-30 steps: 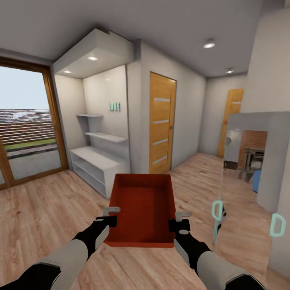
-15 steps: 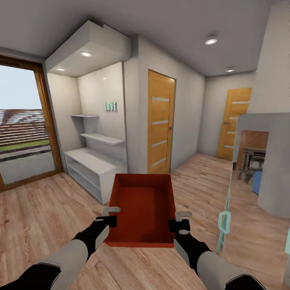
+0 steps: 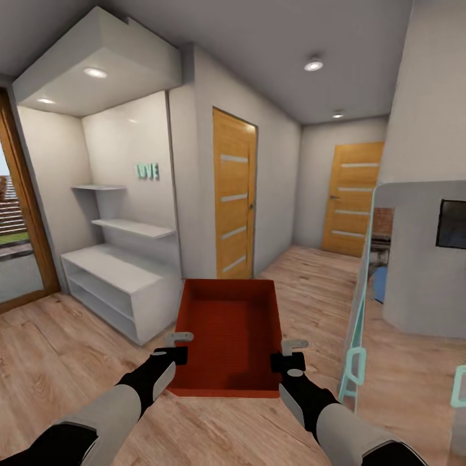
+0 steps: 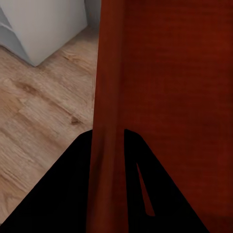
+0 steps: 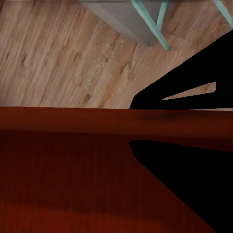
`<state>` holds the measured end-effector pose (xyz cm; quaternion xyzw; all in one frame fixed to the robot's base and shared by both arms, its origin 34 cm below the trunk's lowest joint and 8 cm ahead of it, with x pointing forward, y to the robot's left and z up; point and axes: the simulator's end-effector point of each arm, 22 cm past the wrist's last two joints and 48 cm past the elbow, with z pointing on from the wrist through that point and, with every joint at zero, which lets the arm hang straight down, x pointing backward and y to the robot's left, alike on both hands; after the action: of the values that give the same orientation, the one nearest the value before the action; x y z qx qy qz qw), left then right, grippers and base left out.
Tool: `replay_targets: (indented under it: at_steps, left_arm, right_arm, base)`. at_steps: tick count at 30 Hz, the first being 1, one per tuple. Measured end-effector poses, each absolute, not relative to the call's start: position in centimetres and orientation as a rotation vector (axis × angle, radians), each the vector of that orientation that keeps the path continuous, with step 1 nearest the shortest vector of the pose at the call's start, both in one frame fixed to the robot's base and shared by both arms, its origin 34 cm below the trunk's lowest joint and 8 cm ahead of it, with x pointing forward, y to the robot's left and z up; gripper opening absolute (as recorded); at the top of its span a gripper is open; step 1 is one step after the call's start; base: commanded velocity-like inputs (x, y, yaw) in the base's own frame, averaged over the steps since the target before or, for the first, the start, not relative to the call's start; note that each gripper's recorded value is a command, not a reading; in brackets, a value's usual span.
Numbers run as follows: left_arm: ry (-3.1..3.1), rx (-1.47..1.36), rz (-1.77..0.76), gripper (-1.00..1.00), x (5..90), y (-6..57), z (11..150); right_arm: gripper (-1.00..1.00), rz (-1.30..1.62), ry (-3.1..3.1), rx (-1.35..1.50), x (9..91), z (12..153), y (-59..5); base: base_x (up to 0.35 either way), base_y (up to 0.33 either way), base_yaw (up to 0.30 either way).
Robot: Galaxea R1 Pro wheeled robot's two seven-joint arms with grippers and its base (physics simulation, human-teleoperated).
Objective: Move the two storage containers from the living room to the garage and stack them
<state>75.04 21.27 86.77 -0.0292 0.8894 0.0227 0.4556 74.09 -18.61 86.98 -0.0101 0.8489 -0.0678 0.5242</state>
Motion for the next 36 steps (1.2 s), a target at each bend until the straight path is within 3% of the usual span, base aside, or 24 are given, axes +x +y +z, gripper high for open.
replay_targets:
  at_steps: [6,23,36]
  left_arm:
    - [2.194,-0.072,0.057,-1.00,75.03,21.28,86.76]
    - [2.191,-0.072,0.057,-1.00,75.08,21.25,86.85]
    - [2.195,-0.069,0.058,-1.00,75.05,21.28,86.79]
  right_arm:
    - [-1.00,-0.162,2.032,-0.024,74.09,86.97,-18.61]
    - [-1.00,-0.162,2.029,-0.024,74.13,87.05,-18.64]
    - [-1.00,-0.161,2.033,-0.022,74.06,86.92,-18.60]
  base:
    - [0.297,0.223,-0.188]
    - [0.297,0.224,-0.015]
    - [0.297,0.224,-0.241]
